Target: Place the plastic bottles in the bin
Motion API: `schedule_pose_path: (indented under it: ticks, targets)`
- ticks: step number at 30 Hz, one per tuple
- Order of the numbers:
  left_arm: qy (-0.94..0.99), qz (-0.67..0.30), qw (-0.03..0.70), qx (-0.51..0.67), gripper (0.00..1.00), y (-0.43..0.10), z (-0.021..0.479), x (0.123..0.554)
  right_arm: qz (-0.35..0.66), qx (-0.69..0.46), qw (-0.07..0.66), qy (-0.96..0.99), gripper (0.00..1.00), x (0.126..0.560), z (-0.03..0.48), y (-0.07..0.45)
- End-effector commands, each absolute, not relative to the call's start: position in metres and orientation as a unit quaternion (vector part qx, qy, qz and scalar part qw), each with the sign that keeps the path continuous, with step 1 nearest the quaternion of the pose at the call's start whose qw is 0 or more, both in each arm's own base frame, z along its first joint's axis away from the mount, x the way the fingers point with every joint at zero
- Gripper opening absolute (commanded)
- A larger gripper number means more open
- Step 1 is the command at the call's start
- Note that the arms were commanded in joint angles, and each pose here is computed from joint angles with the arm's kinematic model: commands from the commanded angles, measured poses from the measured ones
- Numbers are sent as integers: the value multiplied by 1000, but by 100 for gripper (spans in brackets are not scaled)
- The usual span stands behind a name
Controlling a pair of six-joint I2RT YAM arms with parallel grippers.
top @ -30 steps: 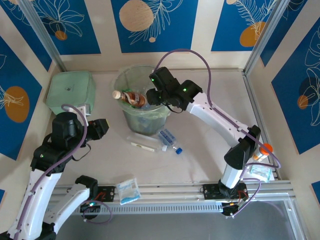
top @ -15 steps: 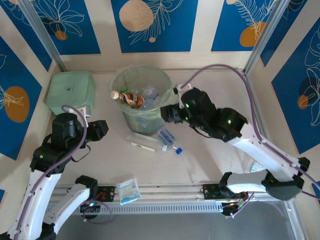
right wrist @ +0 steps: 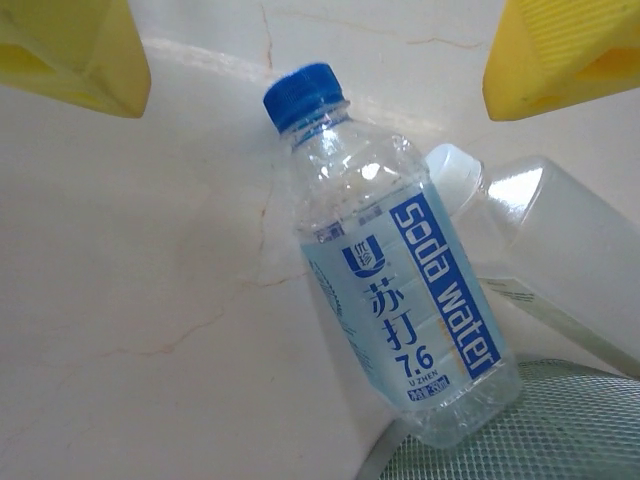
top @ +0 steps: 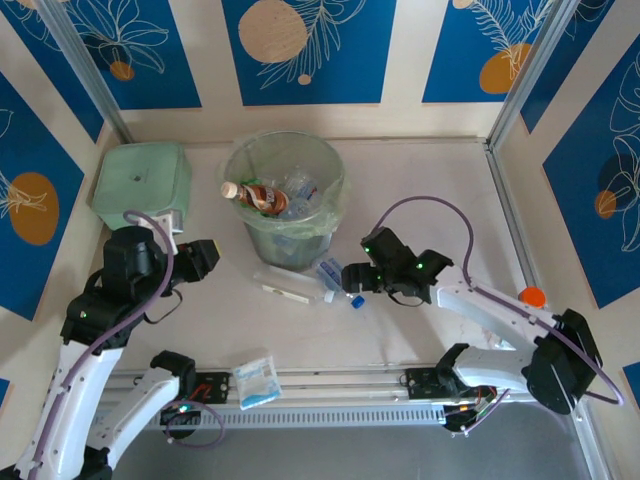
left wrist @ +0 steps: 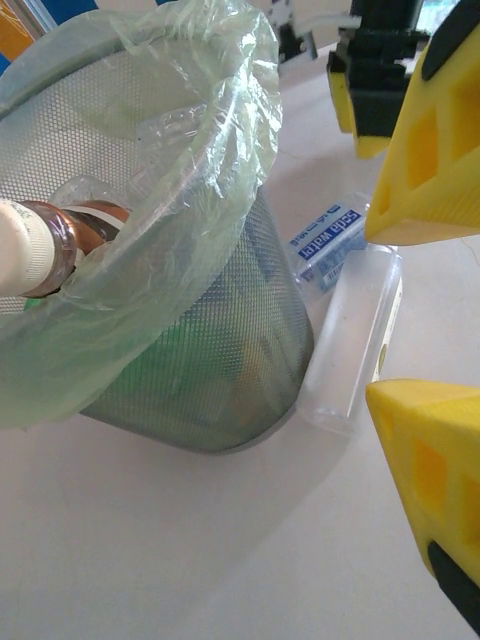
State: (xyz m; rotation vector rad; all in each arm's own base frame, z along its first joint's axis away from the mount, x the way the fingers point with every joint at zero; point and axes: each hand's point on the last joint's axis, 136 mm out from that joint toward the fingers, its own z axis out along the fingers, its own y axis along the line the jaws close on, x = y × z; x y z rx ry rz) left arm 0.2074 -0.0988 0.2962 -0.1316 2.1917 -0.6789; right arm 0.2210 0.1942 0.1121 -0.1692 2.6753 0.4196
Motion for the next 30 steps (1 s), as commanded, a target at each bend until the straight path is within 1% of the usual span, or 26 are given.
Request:
schedule_pose_path:
  ticks: [1,7,8,10,11,21,23,30]
  targets:
    - [867,-286,405,-55,40,-104,295,210,198,-58,214,955,88,233,110,215]
    - [868,-288,401,-55,40,-105,293,211,180,-78,187,963,87,237,83,227]
    - [867,-290,401,-54,40,-106,294,210,174,-78,182,965,86,238,77,228]
    - [865,-294,403,-53,40,-107,298,210,164,-80,173,968,80,239,68,230]
    - [865,-295,403,-53,40,-107,299,210,159,-81,170,969,79,239,64,231]
    - [868,-292,398,-46,40,-108,299,209,126,-86,142,978,80,237,35,238]
    - [867,-296,398,-47,40,-109,300,209,120,-82,138,980,78,237,31,236]
    - [868,-291,401,-40,41,-108,305,209,113,-67,156,979,61,235,38,224]
